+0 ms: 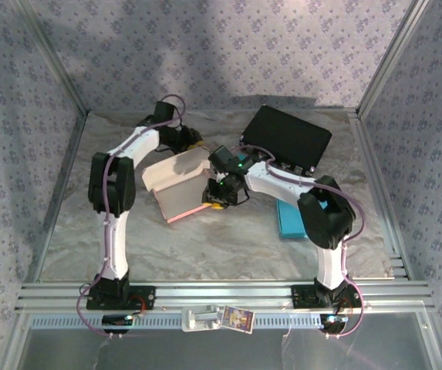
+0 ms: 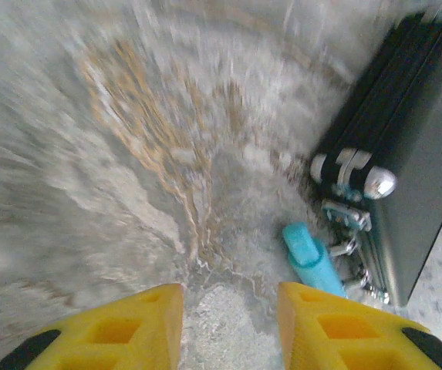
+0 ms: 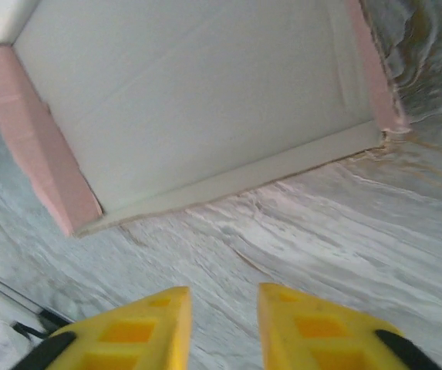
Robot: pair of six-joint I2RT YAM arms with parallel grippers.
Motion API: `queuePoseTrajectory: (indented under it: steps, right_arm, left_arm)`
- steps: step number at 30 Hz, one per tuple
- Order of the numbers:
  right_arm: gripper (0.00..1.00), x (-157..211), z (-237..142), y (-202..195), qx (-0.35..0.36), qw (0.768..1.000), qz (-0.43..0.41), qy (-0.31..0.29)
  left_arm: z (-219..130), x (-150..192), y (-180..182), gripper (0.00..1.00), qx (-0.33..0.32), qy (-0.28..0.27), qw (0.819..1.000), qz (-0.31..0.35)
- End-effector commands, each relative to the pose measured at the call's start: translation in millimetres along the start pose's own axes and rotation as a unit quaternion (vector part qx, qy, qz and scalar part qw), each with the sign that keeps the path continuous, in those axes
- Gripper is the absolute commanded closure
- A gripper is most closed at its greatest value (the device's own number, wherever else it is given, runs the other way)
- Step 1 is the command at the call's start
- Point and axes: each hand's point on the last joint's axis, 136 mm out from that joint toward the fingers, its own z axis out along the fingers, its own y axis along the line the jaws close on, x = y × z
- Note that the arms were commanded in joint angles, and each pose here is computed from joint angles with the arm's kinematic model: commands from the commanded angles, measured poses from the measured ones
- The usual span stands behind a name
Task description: Fold the paper box
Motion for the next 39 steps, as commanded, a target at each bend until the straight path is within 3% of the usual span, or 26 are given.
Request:
queuePoseTrajectory:
  steps: [1, 7, 12, 17, 22, 27, 34, 39]
  right_arm:
    - [0.64, -12, -40, -11, 0.034, 0.993, -0.103, -0.036]
    - [0.51, -60, -96, -6, 0.034, 0.97, -0.226, -0.086]
    - [0.44, -96, -115, 5, 0.044, 0.945, -0.309, -0.099]
    - [0.42, -111, -105, 26, 0.019, 0.921, -0.377, -0.093]
    - [0.4, -125, -89, 24, 0.035, 0.912, -0.396, -0.101]
    - [0.4, -139, -70, 25, 0.033, 0.91, -0.401, -0.099]
    - [0.41, -154, -50, 31, 0.036, 0.911, -0.399, -0.101]
    - [0.47, -162, -46, 38, 0.025, 0.912, -0.395, -0.103]
  left_arm:
    - [-58, -22, -18, 0.61, -0.041, -0.085, 0.995, 0.041]
    - [-162, -37, -11, 0.58, -0.137, -0.219, 0.964, 0.066]
    - [-213, 15, 24, 0.58, -0.202, -0.21, 0.951, 0.099]
    - [-217, 90, 68, 0.53, -0.201, -0.123, 0.962, 0.141]
    - [-219, 125, 99, 0.52, -0.21, -0.081, 0.963, 0.15]
    - [-211, 129, 119, 0.45, -0.231, -0.071, 0.956, 0.169]
    - [-198, 106, 127, 0.45, -0.251, -0.073, 0.95, 0.17]
    - [-190, 93, 124, 0.47, -0.244, -0.07, 0.95, 0.181]
